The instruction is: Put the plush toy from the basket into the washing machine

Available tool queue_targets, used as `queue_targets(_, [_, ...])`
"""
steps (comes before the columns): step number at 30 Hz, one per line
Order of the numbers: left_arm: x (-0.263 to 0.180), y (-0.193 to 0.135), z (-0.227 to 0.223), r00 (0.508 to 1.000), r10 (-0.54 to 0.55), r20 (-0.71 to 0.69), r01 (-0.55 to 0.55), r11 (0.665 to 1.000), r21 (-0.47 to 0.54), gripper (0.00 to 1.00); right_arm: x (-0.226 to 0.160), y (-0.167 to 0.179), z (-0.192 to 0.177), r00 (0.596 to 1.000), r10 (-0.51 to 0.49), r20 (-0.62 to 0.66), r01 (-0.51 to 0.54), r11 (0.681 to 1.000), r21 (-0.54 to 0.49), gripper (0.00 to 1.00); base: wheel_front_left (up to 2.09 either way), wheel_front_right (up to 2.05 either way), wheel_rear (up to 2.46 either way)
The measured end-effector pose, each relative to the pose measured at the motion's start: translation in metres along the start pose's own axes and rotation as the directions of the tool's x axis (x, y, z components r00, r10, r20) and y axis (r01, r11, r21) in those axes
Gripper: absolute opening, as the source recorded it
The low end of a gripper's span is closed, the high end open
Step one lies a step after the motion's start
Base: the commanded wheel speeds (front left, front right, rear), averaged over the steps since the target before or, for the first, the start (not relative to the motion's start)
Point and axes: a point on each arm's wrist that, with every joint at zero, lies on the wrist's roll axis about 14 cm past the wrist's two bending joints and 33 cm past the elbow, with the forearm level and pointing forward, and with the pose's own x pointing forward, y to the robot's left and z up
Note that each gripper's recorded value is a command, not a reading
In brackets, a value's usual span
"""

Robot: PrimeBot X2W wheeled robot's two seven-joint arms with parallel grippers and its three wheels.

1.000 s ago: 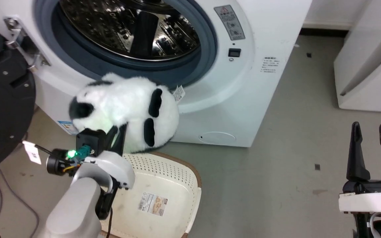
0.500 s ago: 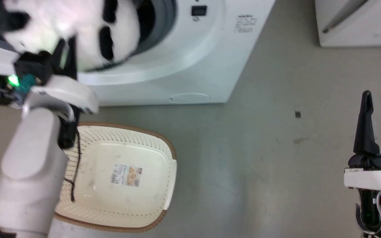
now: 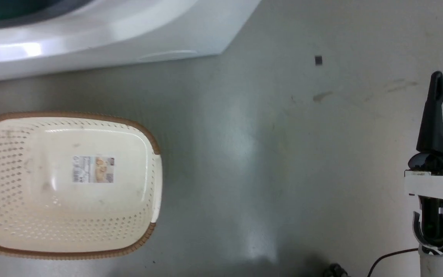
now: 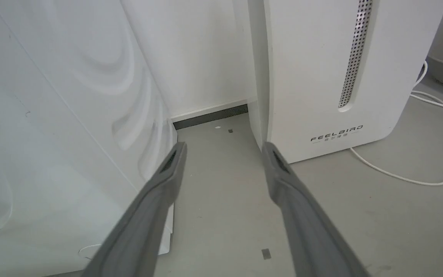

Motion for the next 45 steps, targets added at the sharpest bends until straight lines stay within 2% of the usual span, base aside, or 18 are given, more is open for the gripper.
queue_targets(3, [0.019,0.009,-0.017,1.0,0.021,-0.023,-0.021,1.0,0.02,0.0,0.003,-0.007,-0.011,1.0,-0.015,-0.022,0.014,1.0,-0.011,1.0,0.0,0.0,0.0])
queue_targets(11, [0.04,-0.001,-0.054,0.997,0.024,-0.072,-0.024,1.0,-0.001,0.0,0.002,-0.02,-0.032,0.996,-0.045,-0.071,0.042,0.998,-0.044,1.0,0.0,0.0,0.0])
queue_targets(12, [0.04,-0.003,-0.061,0.996,0.024,-0.091,-0.025,1.0,-0.008,0.37,0.002,-0.02,-0.035,0.996,-0.045,-0.076,0.042,0.998,-0.045,1.0,0.0,0.0,0.0])
queue_targets(13, [0.04,-0.003,-0.061,0.996,0.024,-0.091,-0.025,1.0,-0.008,1.0,0.002,-0.02,-0.035,0.996,-0.045,-0.076,0.042,0.998,-0.045,1.0,0.0,0.0,0.0])
queue_targets(17, [0.037,-0.002,-0.054,0.996,0.025,-0.087,-0.025,1.0,-0.003,1.0,0.006,-0.012,-0.035,0.997,-0.025,-0.072,0.023,0.999,-0.038,1.0,0.0,0.0,0.0])
queue_targets(24, [0.014,0.0,-0.032,0.997,0.037,-0.064,-0.037,0.999,-0.012,1.0,0.01,0.001,-0.012,1.0,0.009,-0.015,-0.01,1.0,-0.024,1.0,0.0,0.0,0.0])
queue_targets(28, [-0.015,-0.003,-0.022,0.997,0.041,-0.061,-0.045,0.998,-0.05,1.0,0.008,0.008,0.006,0.999,0.028,0.022,-0.028,0.999,-0.031,1.0,0.0,0.0,0.0])
queue_targets(32, [-0.048,-0.008,-0.01,0.998,0.02,-0.055,-0.022,0.999,-0.039,1.0,0.003,0.017,0.024,0.997,0.051,0.058,-0.049,0.998,-0.028,1.0,0.0,0.0,0.0])
queue_targets(37, [-0.089,-0.015,0.02,1.0,0.017,-0.007,-0.017,0.997,-0.078,1.0,-0.009,0.027,0.039,0.994,0.077,0.077,-0.074,0.996,-0.04,1.0,0.0,0.0,0.0])
queue_targets(45, [-0.166,-0.002,0.049,0.998,0.064,0.009,-0.063,0.994,-0.095,1.0,-0.026,0.052,0.069,0.981,0.142,0.135,-0.139,0.99,-0.032,1.0,0.0,0.0,0.0])
